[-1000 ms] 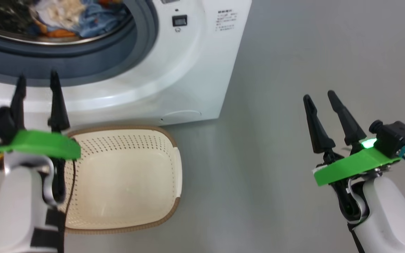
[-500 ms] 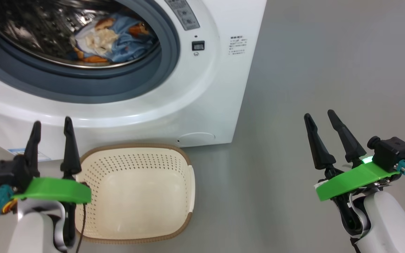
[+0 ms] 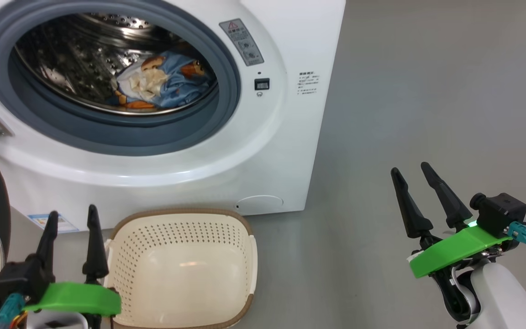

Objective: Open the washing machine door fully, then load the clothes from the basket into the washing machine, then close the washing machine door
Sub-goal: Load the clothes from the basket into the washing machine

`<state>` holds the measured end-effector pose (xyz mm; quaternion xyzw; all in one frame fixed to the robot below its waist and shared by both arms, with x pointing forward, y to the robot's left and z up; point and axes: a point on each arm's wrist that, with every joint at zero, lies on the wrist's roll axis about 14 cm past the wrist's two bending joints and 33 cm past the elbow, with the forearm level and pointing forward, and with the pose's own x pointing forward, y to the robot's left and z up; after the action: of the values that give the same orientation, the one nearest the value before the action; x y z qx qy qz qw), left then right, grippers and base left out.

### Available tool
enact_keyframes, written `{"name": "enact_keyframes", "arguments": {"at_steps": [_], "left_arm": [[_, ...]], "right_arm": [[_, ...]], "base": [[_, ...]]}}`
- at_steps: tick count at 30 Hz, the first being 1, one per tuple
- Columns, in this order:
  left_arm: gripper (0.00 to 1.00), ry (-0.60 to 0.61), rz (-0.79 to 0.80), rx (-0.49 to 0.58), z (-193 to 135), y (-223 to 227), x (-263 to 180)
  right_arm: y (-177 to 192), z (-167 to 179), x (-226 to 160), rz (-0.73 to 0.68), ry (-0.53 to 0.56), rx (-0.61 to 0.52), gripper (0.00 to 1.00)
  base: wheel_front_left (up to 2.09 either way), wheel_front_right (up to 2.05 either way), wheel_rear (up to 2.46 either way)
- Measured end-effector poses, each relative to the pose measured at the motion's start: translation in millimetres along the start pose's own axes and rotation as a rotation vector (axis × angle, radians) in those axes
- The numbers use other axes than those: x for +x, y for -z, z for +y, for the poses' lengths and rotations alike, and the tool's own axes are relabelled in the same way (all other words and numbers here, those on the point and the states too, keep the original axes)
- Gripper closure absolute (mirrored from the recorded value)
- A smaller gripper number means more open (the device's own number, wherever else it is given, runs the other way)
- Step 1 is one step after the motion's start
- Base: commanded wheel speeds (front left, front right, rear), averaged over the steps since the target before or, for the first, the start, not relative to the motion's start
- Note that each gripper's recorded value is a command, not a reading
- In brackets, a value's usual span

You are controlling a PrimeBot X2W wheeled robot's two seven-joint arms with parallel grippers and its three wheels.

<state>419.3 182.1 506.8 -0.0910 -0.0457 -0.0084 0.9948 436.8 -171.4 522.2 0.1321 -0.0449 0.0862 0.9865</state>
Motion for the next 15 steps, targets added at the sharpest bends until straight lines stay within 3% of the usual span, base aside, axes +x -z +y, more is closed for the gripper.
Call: {"name": "enact_keyframes", "arguments": {"at_steps": [15], "left_arm": [[0.0,0.005,-0.019,0.025,-5.4,-8.1,-12.7]], "right_arm": [[2.3,-3.7,-14.5,0.018,0.01,-0.017,0.0]], "base": [[0.0,0.0,0.0]]}}
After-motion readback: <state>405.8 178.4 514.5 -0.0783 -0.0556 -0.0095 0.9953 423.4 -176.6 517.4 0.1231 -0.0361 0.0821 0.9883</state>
